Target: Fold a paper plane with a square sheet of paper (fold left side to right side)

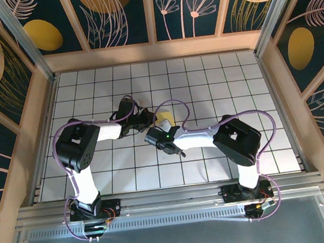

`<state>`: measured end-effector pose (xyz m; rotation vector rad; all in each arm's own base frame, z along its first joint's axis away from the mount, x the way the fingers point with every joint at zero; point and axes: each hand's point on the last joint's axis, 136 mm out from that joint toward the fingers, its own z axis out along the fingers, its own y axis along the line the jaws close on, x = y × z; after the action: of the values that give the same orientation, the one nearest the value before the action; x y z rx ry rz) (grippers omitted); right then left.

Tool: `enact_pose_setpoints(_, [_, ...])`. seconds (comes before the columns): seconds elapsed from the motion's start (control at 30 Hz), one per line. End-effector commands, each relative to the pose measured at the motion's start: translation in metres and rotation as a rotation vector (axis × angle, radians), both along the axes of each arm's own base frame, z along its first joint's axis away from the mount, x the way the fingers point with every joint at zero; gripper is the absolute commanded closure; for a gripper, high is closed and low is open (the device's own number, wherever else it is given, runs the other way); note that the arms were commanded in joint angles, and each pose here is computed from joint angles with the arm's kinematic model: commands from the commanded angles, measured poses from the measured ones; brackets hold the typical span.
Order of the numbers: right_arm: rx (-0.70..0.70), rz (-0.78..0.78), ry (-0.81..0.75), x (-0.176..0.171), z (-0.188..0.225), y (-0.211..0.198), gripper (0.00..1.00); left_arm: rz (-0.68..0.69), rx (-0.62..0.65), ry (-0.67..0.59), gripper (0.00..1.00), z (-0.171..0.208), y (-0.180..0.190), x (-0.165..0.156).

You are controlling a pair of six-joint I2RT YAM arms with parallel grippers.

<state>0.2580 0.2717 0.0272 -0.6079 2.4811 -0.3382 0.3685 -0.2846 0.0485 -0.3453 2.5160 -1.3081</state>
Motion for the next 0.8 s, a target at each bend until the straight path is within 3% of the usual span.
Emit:
enact_pose_setpoints(0.0, [-0.012,-0.013,-0.021,0.001,-0.001,0.0,0.97,-0.008,-0.013,-0.04,1.0,0.019,-0.004,0.003])
enact_pose_setpoints(0.17, [0.047,-0.017,0.004,0.0,0.002,0.002,1.0,0.013,0.019,-0.063,0.84,0.025,0.007,0.003])
enact_pose_setpoints(0.4, [0.324,0.05,0.123,-0.005,0.02,0.021,1.0,0.094,0.06,-0.117,0.65,0.049,0.053,0.005])
enact_pose_setpoints(0.6, [0.571,0.111,0.281,-0.015,0.025,0.029,1.0,0.122,0.102,-0.128,0.61,0.056,0.078,-0.006])
enact_pose_setpoints(0.77, [0.632,0.121,0.361,-0.021,0.015,0.025,1.0,0.097,0.1,-0.096,0.61,0.047,0.079,-0.023])
